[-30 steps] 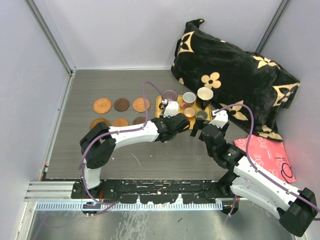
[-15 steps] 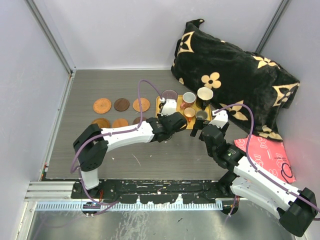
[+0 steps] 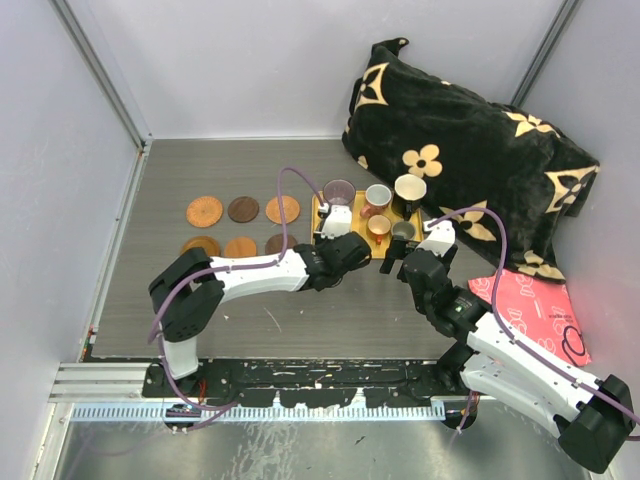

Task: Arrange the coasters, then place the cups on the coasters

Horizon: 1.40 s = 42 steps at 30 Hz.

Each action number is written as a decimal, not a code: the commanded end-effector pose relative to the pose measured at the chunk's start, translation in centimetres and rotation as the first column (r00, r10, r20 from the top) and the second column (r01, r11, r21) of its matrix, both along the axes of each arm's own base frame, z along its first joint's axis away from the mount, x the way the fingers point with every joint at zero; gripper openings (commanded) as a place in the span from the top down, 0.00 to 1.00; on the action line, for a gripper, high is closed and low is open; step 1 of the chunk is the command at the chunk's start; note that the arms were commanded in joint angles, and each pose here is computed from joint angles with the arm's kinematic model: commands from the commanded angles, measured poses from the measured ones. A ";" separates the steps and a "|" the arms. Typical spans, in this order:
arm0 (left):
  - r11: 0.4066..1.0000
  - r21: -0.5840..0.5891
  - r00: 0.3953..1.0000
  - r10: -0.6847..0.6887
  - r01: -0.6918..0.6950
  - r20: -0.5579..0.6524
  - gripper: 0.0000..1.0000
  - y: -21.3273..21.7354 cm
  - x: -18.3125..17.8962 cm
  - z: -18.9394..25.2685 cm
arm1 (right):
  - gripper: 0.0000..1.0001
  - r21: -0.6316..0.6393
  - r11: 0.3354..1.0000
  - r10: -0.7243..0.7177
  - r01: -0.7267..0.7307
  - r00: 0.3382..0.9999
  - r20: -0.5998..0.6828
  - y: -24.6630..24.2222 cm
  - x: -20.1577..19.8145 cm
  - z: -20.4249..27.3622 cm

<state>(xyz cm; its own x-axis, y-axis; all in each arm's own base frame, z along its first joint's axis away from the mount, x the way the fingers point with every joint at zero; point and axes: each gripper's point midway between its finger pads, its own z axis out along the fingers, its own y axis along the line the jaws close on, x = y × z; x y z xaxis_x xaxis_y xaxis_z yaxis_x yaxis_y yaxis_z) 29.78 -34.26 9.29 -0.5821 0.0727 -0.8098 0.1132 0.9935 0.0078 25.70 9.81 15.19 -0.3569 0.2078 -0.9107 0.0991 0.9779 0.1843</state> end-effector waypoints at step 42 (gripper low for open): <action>0.996 -0.079 0.999 0.032 -0.035 -0.039 0.66 -0.8 3.3 -0.6 | 0.00 0.046 0.999 -0.009 0.007 0.999 0.042 0.4 0.6 0.9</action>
